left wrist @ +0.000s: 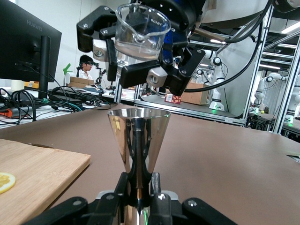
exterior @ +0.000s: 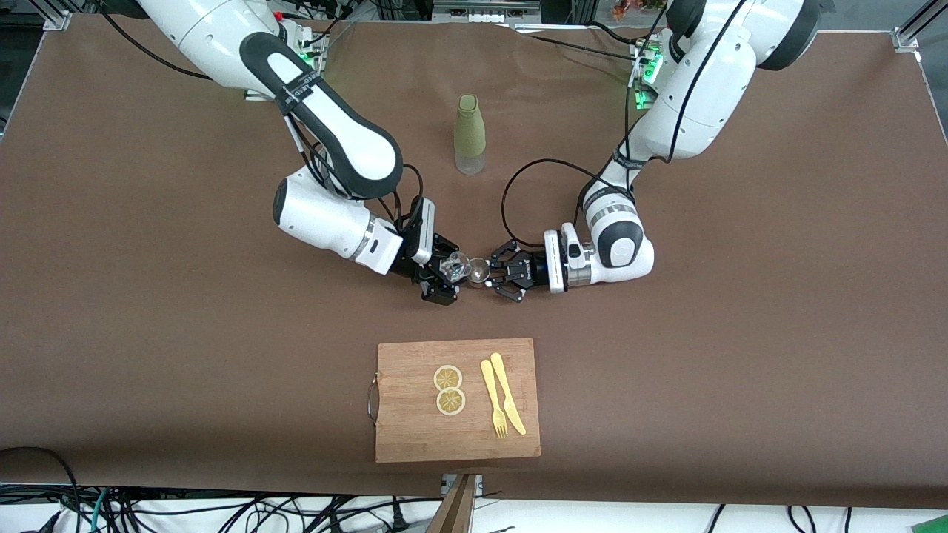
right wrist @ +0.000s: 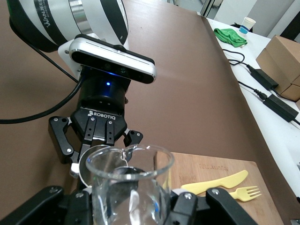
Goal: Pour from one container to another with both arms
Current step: 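Tilt the beaker with the right gripper, pouring into the held jigger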
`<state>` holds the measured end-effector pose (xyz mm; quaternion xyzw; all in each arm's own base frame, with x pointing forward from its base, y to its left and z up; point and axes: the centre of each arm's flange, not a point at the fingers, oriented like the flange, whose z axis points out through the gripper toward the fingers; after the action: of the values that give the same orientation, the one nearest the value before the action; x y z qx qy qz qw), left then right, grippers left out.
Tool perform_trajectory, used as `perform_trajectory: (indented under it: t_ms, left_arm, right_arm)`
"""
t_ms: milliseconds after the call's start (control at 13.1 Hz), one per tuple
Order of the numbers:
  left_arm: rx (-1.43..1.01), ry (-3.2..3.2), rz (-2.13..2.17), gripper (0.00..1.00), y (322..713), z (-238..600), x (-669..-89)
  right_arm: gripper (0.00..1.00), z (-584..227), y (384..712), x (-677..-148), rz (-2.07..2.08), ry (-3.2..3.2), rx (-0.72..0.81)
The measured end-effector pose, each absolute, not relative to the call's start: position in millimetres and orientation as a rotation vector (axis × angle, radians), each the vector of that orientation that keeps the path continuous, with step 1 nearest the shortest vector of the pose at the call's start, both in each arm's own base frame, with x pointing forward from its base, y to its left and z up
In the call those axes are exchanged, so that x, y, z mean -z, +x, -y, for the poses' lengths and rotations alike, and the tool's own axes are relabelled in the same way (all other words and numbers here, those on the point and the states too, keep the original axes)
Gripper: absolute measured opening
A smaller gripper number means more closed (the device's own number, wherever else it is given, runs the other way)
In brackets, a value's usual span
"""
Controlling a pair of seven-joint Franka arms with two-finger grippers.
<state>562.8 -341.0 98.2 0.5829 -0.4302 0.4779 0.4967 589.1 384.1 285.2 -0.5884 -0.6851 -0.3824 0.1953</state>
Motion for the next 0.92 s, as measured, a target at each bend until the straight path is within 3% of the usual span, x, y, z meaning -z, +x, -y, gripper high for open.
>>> perform_trajectory:
  t_ms: [917]
  left_arm:
    - [-1.157,1.409,1.047,0.22,562.5,344.3,-99.4]
  right_arm:
    - [0.14,-397.9,585.8,-293.2,2.135,-1.575,1.105]
